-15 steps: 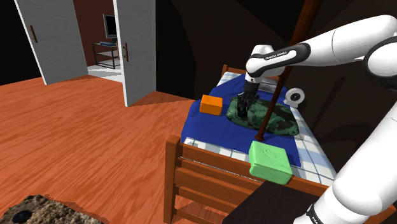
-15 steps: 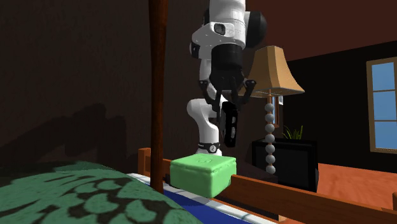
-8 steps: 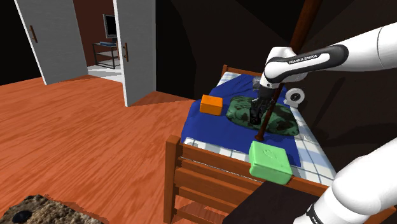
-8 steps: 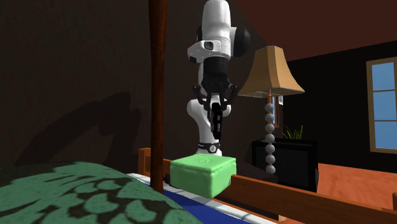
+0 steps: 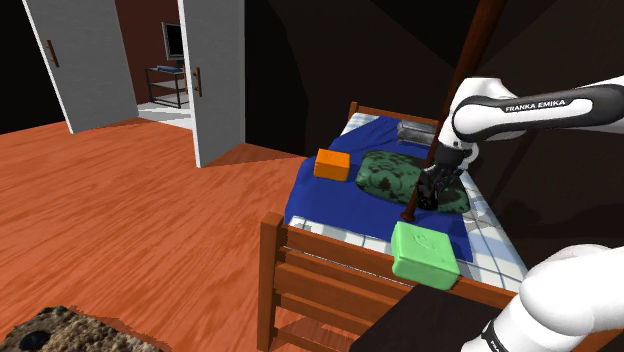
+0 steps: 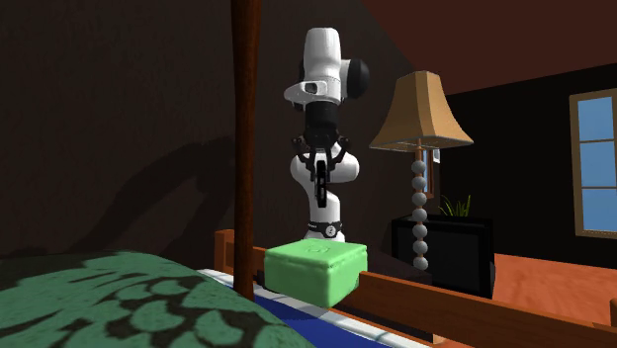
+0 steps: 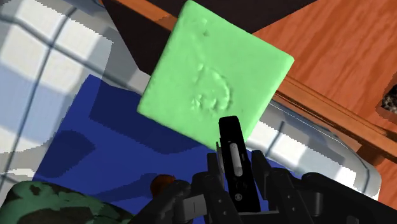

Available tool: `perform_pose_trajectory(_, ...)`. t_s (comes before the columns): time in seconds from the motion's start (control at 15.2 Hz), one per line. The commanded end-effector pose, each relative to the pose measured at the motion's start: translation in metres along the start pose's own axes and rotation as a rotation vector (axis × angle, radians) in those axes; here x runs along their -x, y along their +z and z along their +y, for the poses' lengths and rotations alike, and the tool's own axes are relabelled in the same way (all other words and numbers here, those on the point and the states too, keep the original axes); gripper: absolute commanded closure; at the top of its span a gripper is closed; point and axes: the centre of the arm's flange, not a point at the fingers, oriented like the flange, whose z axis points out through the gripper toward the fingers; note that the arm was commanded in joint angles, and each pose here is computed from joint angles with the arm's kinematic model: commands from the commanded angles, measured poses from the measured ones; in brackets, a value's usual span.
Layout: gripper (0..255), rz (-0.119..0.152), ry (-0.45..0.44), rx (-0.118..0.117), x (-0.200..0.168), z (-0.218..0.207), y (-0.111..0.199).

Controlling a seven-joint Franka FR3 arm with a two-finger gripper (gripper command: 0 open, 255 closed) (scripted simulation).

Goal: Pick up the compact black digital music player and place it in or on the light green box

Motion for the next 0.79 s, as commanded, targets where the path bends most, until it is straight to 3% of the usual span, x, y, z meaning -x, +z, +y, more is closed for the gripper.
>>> perform_pose_trajectory(0.0, 255, 0.000, 0.000, 0.000, 0.029, 0.006, 0.001)
perform_pose_trajectory(0.13, 255, 0.000, 0.000, 0.000, 0.050, 0.012, 0.000)
perform_pose_trajectory(0.73, 255, 0.000, 0.000, 0.000, 0.050, 0.011, 0.048)
